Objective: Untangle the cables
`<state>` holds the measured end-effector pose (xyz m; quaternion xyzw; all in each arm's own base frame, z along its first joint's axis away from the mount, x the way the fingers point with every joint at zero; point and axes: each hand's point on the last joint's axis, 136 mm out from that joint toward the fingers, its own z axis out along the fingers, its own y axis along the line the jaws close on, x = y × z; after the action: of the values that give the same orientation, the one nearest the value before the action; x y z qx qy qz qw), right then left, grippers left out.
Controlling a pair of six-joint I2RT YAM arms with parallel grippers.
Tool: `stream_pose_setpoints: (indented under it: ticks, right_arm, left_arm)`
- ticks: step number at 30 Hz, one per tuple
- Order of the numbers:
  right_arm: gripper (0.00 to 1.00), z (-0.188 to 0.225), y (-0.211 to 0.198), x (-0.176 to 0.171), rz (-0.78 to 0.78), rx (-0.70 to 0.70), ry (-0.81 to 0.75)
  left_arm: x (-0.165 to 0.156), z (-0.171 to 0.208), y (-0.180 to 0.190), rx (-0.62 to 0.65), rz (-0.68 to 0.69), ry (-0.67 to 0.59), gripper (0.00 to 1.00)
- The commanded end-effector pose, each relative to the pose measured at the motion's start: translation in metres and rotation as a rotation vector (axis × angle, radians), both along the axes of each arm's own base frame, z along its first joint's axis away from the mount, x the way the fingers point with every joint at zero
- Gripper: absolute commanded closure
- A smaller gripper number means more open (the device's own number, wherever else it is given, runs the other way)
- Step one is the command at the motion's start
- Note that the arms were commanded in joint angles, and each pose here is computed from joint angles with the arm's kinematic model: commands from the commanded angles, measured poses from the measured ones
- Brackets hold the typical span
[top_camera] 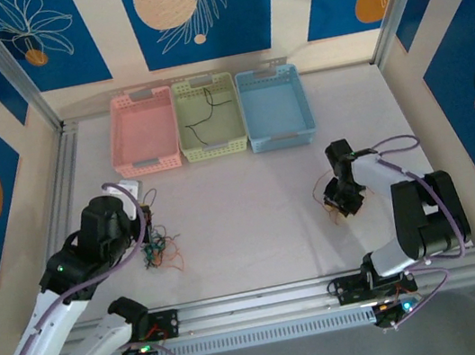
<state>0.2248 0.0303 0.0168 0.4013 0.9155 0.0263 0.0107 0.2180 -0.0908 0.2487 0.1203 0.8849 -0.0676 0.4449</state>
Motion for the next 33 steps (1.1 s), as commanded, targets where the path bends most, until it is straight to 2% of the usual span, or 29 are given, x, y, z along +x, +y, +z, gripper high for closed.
stream_pose_setpoints:
  ticks: [1, 2, 3, 7, 15, 20, 25, 33]
  right_arm:
    - [0.92, 0.013, 0.003, 0.015, 0.021, 0.029, -0.040]
    - [0.98, 0.021, 0.003, 0.021, 0.036, 0.027, -0.057]
    - [1.00, 0.028, 0.002, 0.027, 0.047, 0.018, -0.076]
    - [1.00, 0.077, 0.006, 0.070, 0.110, -0.005, -0.228]
    - [1.00, 0.200, 0.027, 0.163, 0.192, -0.019, -0.565]
    - [1.00, 0.245, 0.051, 0.219, 0.223, 0.025, -0.666]
    - [1.00, 0.240, 0.076, 0.276, 0.221, 0.101, -0.659]
    - [1.00, 0.185, 0.103, 0.351, 0.192, 0.168, -0.623]
  left_arm:
    - [0.005, 0.000, 0.009, 0.015, 0.044, -0.011, 1.00]
    - [0.006, -0.001, 0.010, 0.019, 0.050, -0.008, 1.00]
    - [0.007, -0.001, 0.011, 0.021, 0.057, -0.007, 1.00]
    - [0.011, -0.005, 0.016, 0.034, 0.083, 0.006, 1.00]
    - [0.019, -0.013, 0.024, 0.051, 0.123, 0.042, 1.00]
    - [0.020, -0.014, 0.027, 0.056, 0.137, 0.045, 1.00]
    - [0.021, -0.014, 0.029, 0.059, 0.147, 0.044, 1.00]
    - [0.021, -0.015, 0.029, 0.058, 0.146, 0.049, 1.00]
